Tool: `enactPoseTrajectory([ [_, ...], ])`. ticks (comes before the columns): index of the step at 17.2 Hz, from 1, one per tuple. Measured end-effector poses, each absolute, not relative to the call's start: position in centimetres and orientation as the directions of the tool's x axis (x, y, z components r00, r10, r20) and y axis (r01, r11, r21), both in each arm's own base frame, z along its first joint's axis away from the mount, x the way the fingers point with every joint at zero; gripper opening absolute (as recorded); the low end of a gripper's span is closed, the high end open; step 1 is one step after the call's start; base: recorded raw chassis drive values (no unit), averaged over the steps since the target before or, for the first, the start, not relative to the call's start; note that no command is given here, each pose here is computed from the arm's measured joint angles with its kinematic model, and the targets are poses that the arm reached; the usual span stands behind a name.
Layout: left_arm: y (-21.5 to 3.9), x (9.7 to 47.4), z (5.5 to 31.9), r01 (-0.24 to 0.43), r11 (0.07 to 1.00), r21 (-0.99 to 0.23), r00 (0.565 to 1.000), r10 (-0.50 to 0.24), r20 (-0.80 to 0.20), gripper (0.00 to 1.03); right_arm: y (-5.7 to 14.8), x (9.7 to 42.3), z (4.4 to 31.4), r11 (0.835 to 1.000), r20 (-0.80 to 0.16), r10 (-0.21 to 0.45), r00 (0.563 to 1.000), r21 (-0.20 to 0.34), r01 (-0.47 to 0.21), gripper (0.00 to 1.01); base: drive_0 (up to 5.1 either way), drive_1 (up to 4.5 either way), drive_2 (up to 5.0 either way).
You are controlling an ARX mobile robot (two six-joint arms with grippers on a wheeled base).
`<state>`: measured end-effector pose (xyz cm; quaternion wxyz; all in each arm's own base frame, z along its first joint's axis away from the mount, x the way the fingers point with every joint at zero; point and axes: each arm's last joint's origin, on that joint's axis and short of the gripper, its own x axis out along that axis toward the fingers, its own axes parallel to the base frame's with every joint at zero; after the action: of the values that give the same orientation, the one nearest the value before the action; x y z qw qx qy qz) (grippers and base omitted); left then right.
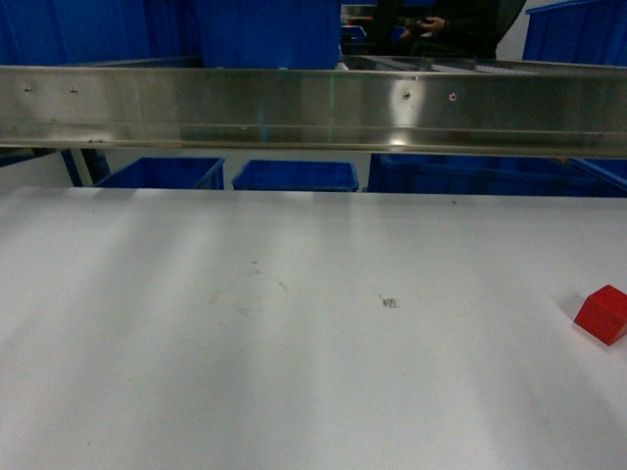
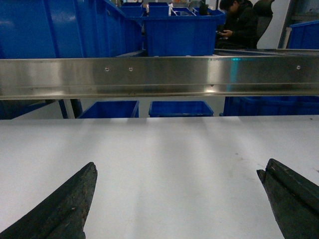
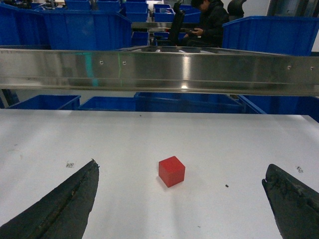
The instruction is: Place magnetic block on left shelf second layer
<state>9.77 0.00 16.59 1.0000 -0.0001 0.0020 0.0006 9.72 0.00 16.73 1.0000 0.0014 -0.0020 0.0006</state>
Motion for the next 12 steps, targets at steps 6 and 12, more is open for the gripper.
enactPoseTrajectory([
  [6,0.0,9.77,16.59,-0.001,1.0,0.0,1.0,0.001,-0.004,0.98,0.0,9.72,16.73,1.0,0.004,0.001,1.0,0.003,-0.001,0.98,0.0,0.0,0.0],
  [12,0.0,9.77,16.59,-0.001,1.0,0.0,1.0,0.001,-0.004,0.98,0.0,9.72,16.73,1.0,0.004,0.001,1.0,0.002,-0.001,0.98,0.0,0.0,0.0],
])
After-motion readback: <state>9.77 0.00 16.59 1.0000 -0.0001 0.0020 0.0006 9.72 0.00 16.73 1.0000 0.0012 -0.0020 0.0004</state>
